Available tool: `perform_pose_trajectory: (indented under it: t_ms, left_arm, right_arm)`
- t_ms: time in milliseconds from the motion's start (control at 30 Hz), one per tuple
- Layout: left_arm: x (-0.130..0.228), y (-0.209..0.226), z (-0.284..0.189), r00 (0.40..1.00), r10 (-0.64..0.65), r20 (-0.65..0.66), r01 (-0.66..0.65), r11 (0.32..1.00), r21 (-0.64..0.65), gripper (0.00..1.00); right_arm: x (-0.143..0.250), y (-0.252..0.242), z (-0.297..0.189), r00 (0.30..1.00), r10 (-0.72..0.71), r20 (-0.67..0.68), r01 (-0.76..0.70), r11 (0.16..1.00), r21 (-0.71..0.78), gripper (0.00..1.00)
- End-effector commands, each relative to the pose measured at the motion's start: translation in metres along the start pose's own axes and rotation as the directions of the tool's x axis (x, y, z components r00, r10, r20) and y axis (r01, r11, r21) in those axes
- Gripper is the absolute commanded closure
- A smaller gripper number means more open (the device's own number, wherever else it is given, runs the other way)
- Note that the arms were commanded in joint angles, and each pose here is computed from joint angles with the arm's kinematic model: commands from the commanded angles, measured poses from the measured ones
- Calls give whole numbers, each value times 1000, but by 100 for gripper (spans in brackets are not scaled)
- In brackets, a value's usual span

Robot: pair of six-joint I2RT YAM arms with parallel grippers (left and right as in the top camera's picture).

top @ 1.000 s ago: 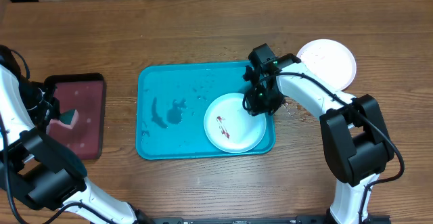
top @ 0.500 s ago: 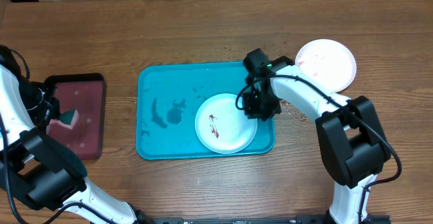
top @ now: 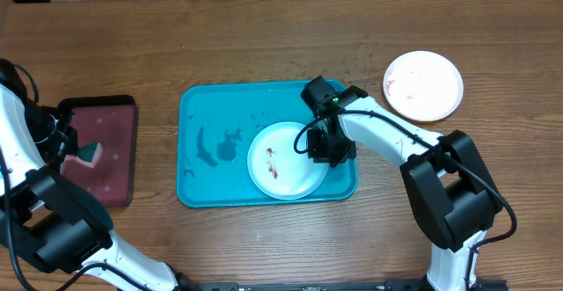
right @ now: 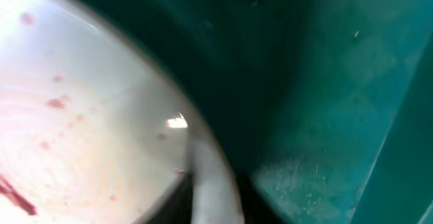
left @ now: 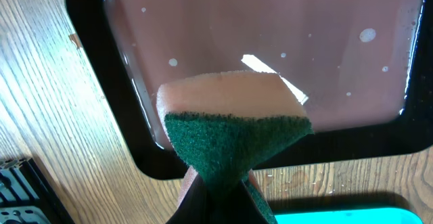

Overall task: Clean dirty plates on tray and stack at the side
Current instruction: 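Carry the sponge with the left gripper onto the light-blue plate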

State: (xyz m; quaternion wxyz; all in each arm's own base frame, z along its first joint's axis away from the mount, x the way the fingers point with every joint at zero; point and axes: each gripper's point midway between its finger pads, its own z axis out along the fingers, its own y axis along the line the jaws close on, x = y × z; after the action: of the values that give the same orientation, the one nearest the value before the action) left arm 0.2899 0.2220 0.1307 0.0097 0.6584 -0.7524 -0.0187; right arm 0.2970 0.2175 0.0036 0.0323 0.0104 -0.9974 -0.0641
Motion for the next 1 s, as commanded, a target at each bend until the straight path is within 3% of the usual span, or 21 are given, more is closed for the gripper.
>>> perform_pose_trajectory:
  t_ms: [0,200,333,467,800,967]
  left_arm:
    - [7,-9,-7,998,57,-21,-56,997,56,96]
    - [36,-56,-13,935,352,-34,-333,910,246,95]
    - [75,-88,-20,836,549,-17,-509,786,351,96]
    - [118,-111,-23,730,683,12,-636,674,377,96]
    - [249,-156,-23,449,889,93,-842,386,377,96]
    - [299,-161,-10,410,910,63,-860,363,358,96]
  right_arm:
    - [2,9,14,1000,15,-17,-16,998,-56,96]
    - [-25,48,8,995,-51,91,72,969,-235,96]
    - [-35,54,5,989,-56,135,90,962,-256,96]
    - [-40,52,5,986,-54,158,91,967,-240,96]
    - [-48,44,5,979,-46,199,84,978,-191,96]
    - [-50,45,5,978,-42,204,82,977,-195,96]
